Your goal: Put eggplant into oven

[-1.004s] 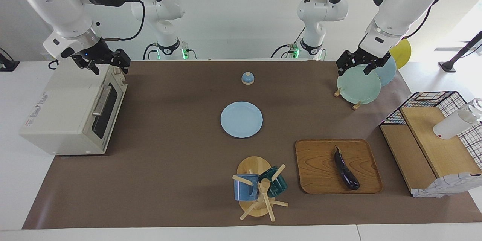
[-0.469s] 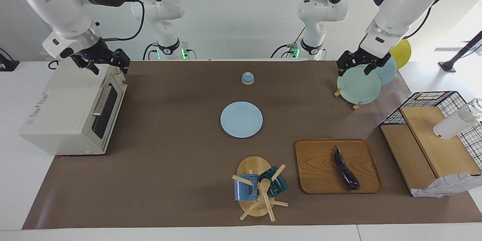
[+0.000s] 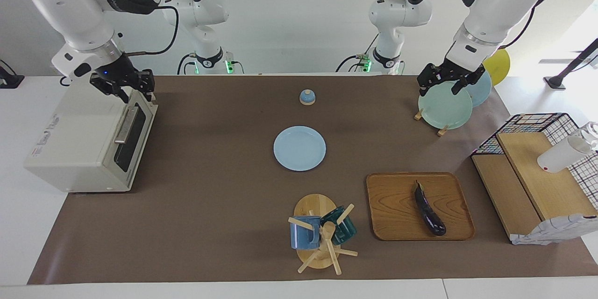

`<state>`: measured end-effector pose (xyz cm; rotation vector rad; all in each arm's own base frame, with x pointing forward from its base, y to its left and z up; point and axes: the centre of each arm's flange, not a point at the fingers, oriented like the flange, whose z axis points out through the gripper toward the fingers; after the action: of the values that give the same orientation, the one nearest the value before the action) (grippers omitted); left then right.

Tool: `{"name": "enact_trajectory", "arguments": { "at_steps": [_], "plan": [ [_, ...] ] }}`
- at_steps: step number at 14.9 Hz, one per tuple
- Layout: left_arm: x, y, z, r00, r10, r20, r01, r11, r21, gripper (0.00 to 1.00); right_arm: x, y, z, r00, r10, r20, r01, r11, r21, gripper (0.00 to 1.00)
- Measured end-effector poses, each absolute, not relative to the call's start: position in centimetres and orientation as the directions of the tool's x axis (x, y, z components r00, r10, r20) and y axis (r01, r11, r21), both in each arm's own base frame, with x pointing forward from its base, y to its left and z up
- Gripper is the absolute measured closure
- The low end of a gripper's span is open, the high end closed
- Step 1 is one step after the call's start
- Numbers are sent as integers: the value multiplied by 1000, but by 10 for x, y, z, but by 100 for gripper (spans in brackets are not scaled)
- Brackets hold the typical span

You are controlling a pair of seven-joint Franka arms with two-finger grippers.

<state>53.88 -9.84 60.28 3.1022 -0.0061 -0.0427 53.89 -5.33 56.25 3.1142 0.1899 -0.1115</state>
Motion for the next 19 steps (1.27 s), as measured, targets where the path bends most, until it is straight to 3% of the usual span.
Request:
{"name": "enact_trajectory", "arguments": {
  "at_steps": [4,5,8,11,15,19],
  "plan": [
    [557,-100,587,1000,5,12,5,-999,49,0,531,-70,526,997,56,-53,57,-998,18,94],
    [566,-101,576,1000,6,11,6,-999,51,0,529,-74,517,998,11,-61,12,-1000,26,99],
    [609,-104,520,1000,4,-12,5,-998,59,0,524,-78,498,992,-97,-86,-91,-993,71,99],
    [658,-106,452,1000,-25,6,-25,-997,73,0,522,-84,490,991,-103,-91,-89,-985,146,99],
    [704,-108,369,997,-73,36,-74,-996,43,0,523,-88,484,991,-103,-84,-89,-983,158,99],
    [727,-103,337,986,-135,100,-138,-990,24,0,520,-103,474,994,-58,-89,-44,-987,154,99]
  ]
}}
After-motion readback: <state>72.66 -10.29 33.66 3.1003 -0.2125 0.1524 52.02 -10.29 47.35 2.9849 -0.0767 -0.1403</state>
